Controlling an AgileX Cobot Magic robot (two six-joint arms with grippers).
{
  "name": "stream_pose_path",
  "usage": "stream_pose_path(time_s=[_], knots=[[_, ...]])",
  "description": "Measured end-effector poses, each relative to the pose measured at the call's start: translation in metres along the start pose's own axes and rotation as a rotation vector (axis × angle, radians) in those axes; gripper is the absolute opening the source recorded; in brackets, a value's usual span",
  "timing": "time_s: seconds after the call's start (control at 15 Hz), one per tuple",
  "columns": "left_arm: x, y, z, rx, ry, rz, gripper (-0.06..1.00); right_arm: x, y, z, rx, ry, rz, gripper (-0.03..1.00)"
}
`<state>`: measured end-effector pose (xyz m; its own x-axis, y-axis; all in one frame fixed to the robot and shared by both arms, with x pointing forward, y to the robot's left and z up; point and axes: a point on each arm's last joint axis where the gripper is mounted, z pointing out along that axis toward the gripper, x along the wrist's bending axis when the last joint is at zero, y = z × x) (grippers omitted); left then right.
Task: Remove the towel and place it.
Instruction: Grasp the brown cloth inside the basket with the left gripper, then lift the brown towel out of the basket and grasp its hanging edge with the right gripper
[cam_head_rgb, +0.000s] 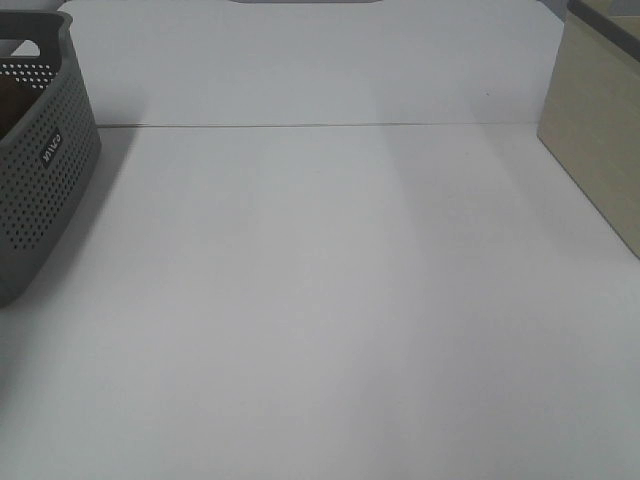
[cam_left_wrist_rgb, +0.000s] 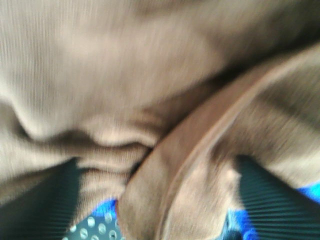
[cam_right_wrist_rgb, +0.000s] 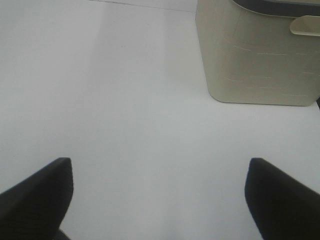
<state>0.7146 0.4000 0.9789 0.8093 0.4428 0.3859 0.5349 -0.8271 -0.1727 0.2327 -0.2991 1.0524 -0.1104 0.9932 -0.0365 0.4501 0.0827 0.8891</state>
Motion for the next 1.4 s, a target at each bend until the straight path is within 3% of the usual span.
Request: stream_pose_path(time_s=[0.13, 0.47, 0.53, 0.67, 0.8, 0.93, 1.2, 1.4], knots=[[0.001, 0.000, 0.000, -0.017, 0.005, -0.011, 0.37, 0.000, 0.000, 0.000, 0.000, 0.000, 0.000, 0.89], [0.001, 0.001, 0.000, -0.029, 0.008, -0.081, 0.34, 0.000, 0.000, 0.000, 0.000, 0.000, 0.000, 0.89], [0.002, 0.002, 0.000, -0.034, 0.012, -0.083, 0.31, 0.000, 0.000, 0.000, 0.000, 0.000, 0.000, 0.89], [0.002, 0.001, 0.000, -0.030, 0.013, -0.052, 0.07, 0.000, 0.000, 0.000, 0.000, 0.000, 0.000, 0.89], [0.000, 0.000, 0.000, -0.015, -0.001, -0.025, 0.00, 0.000, 0.000, 0.000, 0.000, 0.000, 0.000, 0.89], [-0.001, -0.002, -0.002, 0.004, -0.022, -0.026, 0.00, 0.000, 0.000, 0.000, 0.000, 0.000, 0.000, 0.89], [0.006, -0.026, -0.092, -0.041, 0.090, -0.185, 0.00, 0.000, 0.000, 0.000, 0.000, 0.000, 0.000, 0.89], [-0.005, -0.029, -0.172, -0.130, 0.204, -0.211, 0.00, 0.000, 0.000, 0.000, 0.000, 0.000, 0.000, 0.89]])
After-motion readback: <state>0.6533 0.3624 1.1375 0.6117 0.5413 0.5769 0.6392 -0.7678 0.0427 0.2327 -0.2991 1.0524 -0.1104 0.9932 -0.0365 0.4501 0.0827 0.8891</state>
